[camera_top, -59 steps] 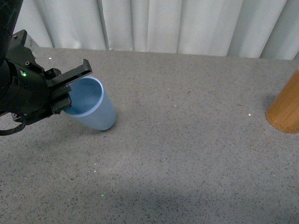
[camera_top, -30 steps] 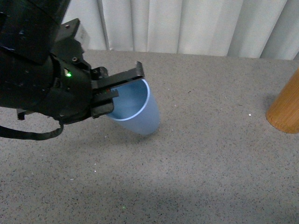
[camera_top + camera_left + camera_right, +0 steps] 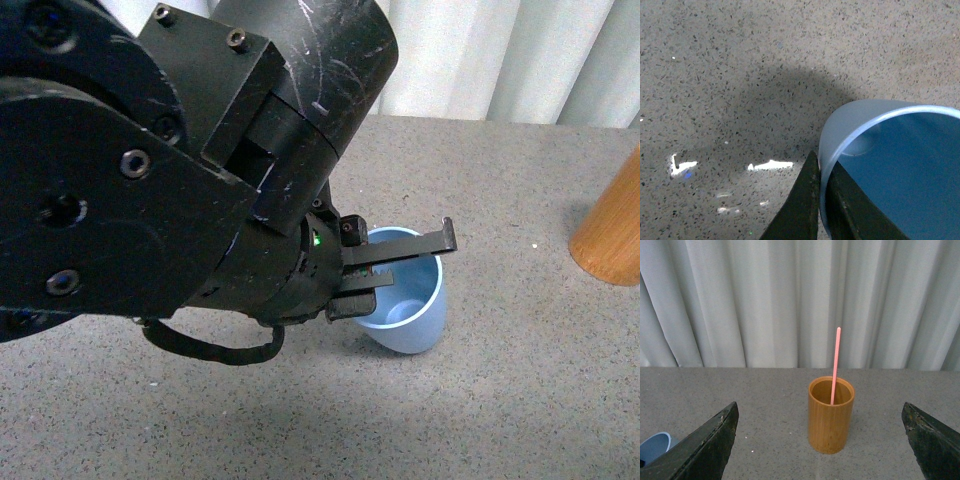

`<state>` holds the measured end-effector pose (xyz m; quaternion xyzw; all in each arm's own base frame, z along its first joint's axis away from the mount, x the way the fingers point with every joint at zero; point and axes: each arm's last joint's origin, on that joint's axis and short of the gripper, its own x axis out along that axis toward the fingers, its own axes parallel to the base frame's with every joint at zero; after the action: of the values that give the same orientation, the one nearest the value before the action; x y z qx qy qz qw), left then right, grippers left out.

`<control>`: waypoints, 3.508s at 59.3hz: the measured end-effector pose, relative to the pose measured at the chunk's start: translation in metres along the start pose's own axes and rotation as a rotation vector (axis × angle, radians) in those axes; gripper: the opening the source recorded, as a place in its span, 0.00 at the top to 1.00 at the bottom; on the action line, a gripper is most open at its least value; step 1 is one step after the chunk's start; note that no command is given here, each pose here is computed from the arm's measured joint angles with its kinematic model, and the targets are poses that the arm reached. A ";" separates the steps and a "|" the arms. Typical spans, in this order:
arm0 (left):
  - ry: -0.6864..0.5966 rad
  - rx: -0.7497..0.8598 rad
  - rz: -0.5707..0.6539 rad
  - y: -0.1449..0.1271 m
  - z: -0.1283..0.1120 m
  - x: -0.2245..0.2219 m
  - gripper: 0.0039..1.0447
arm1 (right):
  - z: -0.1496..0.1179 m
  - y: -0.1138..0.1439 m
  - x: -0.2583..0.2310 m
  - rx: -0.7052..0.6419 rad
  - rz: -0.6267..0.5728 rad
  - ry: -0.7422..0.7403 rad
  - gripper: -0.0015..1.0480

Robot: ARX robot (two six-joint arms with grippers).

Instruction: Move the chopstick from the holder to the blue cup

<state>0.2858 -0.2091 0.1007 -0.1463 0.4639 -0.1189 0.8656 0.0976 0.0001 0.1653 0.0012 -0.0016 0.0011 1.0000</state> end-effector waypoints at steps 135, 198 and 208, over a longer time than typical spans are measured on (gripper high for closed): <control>-0.146 -0.092 0.131 -0.009 0.024 0.015 0.51 | 0.000 0.000 0.000 0.000 0.000 0.000 0.09; -0.966 0.220 0.172 0.087 0.037 -0.098 0.52 | 0.000 0.000 0.000 0.000 -0.002 0.000 0.09; -0.963 0.286 0.206 0.153 0.008 -0.149 0.78 | 0.000 0.000 0.000 0.000 0.002 0.000 0.09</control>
<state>0.2224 -0.0149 0.1638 -0.0182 0.0038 -0.0146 0.9997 0.0976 0.0002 0.1653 0.0012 -0.0016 0.0019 1.0000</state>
